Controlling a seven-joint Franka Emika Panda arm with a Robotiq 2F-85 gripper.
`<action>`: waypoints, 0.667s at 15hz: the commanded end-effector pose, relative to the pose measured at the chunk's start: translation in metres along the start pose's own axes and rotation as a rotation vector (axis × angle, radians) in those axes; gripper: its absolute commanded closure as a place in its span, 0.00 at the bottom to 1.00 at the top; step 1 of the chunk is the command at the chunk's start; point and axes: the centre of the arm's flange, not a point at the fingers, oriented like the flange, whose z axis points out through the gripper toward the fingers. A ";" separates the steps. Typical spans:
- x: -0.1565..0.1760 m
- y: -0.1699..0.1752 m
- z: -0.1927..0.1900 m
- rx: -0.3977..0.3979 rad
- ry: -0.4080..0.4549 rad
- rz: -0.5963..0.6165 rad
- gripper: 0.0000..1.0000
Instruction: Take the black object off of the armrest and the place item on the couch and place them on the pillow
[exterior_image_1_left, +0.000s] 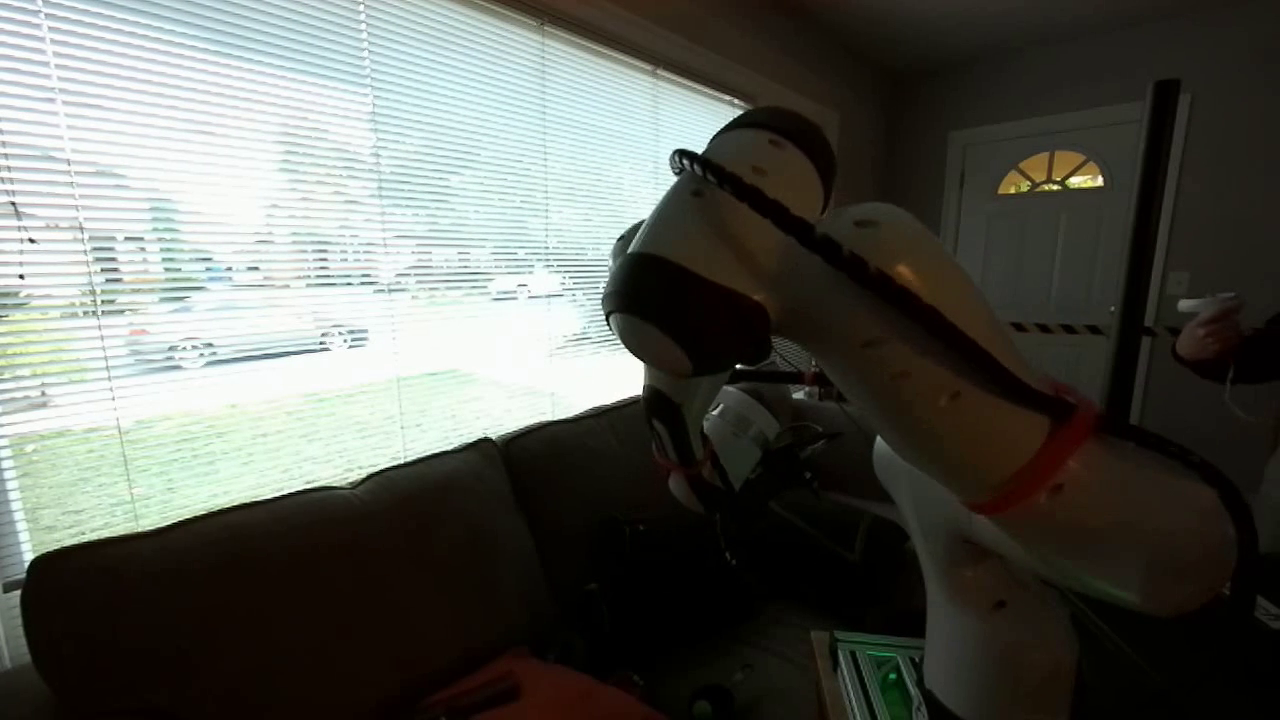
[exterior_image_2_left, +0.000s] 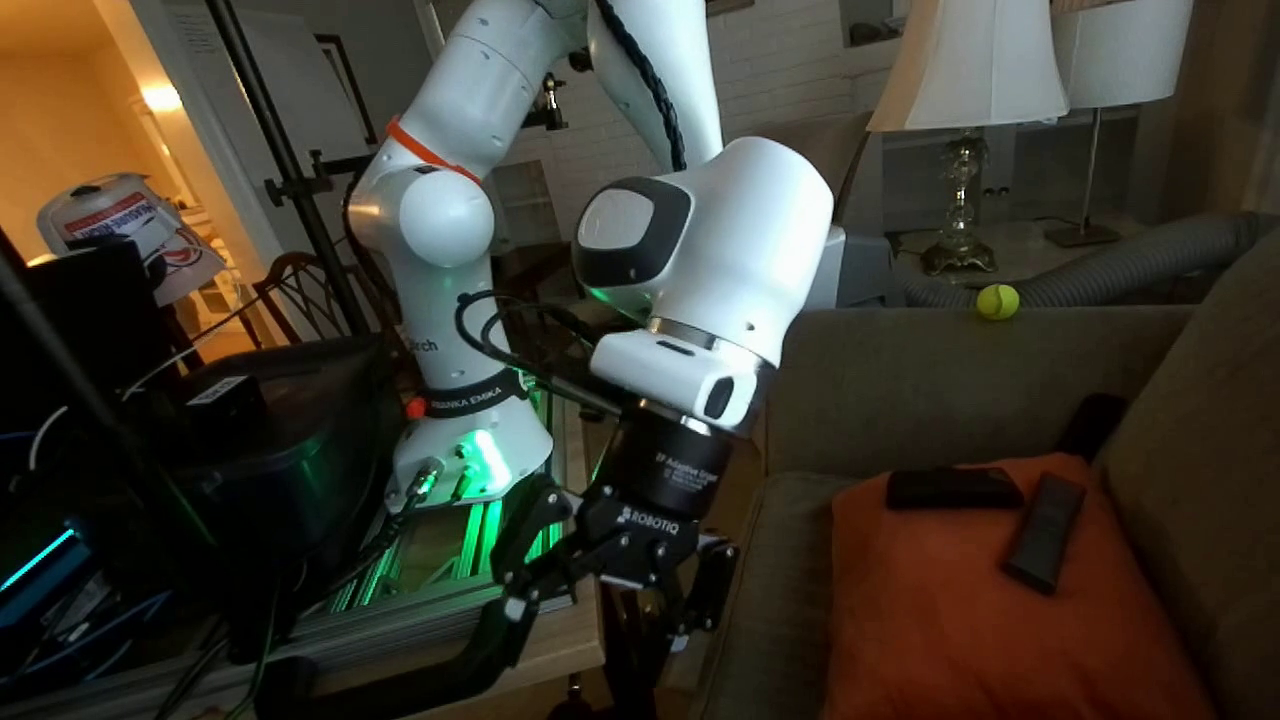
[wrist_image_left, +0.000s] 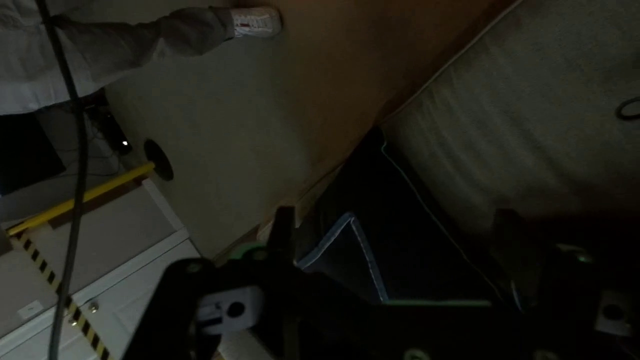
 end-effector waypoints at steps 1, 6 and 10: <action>0.031 -0.012 0.026 0.169 -0.048 -0.054 0.00; 0.043 -0.048 0.035 0.334 -0.127 -0.076 0.00; 0.034 -0.074 0.048 0.473 -0.186 -0.139 0.00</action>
